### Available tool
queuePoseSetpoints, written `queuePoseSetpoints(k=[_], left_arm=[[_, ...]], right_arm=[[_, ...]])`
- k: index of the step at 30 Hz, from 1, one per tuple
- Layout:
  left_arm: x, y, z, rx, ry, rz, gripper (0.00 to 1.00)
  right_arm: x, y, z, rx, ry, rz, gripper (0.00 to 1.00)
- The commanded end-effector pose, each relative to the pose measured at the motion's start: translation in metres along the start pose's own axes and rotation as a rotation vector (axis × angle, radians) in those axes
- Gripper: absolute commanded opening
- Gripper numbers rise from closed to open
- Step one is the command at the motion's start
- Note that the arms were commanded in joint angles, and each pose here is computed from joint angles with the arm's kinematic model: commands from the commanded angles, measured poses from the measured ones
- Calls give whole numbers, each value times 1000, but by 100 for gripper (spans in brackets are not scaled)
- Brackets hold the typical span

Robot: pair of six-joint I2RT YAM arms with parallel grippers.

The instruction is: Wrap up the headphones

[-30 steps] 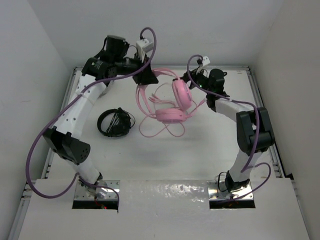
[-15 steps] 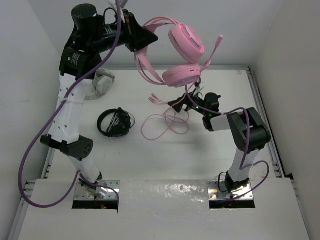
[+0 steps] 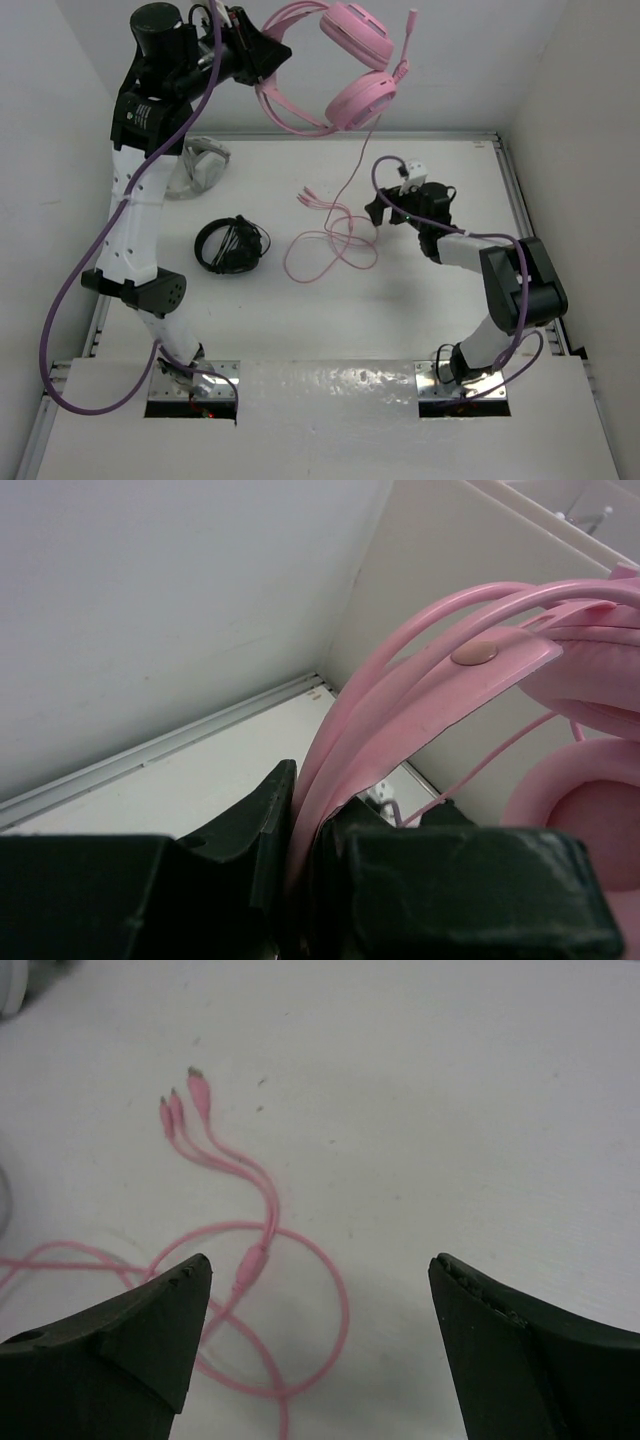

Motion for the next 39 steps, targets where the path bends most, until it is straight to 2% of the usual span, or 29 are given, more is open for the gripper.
queuePoseSetpoints(k=[1,3,6,10,11,13,14,15,17,18,20,21,22,27,30,32,33,35,36,38,39], left_arm=[[11,34,0,9,62,-132,0],[9,32,6,4,91,-130,0],[7,28,11,-1,121,-121,0],[5,23,15,-1,138,-112,0],[5,21,16,2,139,-106,0],[4,18,17,11,140,-97,0],[2,14,18,20,142,-84,0],[1,11,20,31,145,-76,0],[-1,6,24,43,150,-65,0],[-3,5,26,54,152,-61,0],[-6,1,33,69,162,-54,0],[-9,-1,35,71,164,-52,0],[-10,-2,38,73,170,-51,0],[-29,-29,74,73,269,-13,0],[-50,-68,104,49,357,59,0],[-64,-92,124,9,411,93,0],[-69,-110,133,6,432,131,0],[-80,-137,149,-42,459,181,0],[-83,-157,155,-56,465,225,0],[-86,-179,169,-135,492,280,0],[-85,-200,174,-158,494,332,0]], right_arm=[[8,-24,42,226,123,46,91],[8,-32,73,290,221,-3,94],[-3,-19,98,216,307,-75,96],[-29,-15,115,158,344,-74,99],[-39,-23,115,121,338,-51,99],[-55,-17,120,83,326,-74,92],[-65,-28,116,32,310,-49,84],[-71,-28,115,4,294,-53,67],[-80,-27,122,-48,330,-52,53],[-83,-34,128,-57,369,-26,37],[-84,-41,139,-52,399,-16,20],[-84,-43,142,-48,396,-15,6],[-83,-46,143,-44,386,5,2],[-60,-67,171,35,406,132,0],[-36,-89,194,159,387,387,0],[-22,-91,224,300,427,443,0],[-10,-99,226,345,405,517,0],[8,-87,249,391,458,513,0],[18,-85,249,395,455,552,0],[35,-55,258,409,463,518,0],[46,-52,251,432,432,553,0]])
Point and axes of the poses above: each gripper's point midway between its finger pads, its own x axis back along the fingers, its own z axis along the line the jaws close on, y = z × x, the point moved 6 cm from there along x, back along the fingers, and after that the axes turned 13 degrees about -x, right-handed, at the moved point
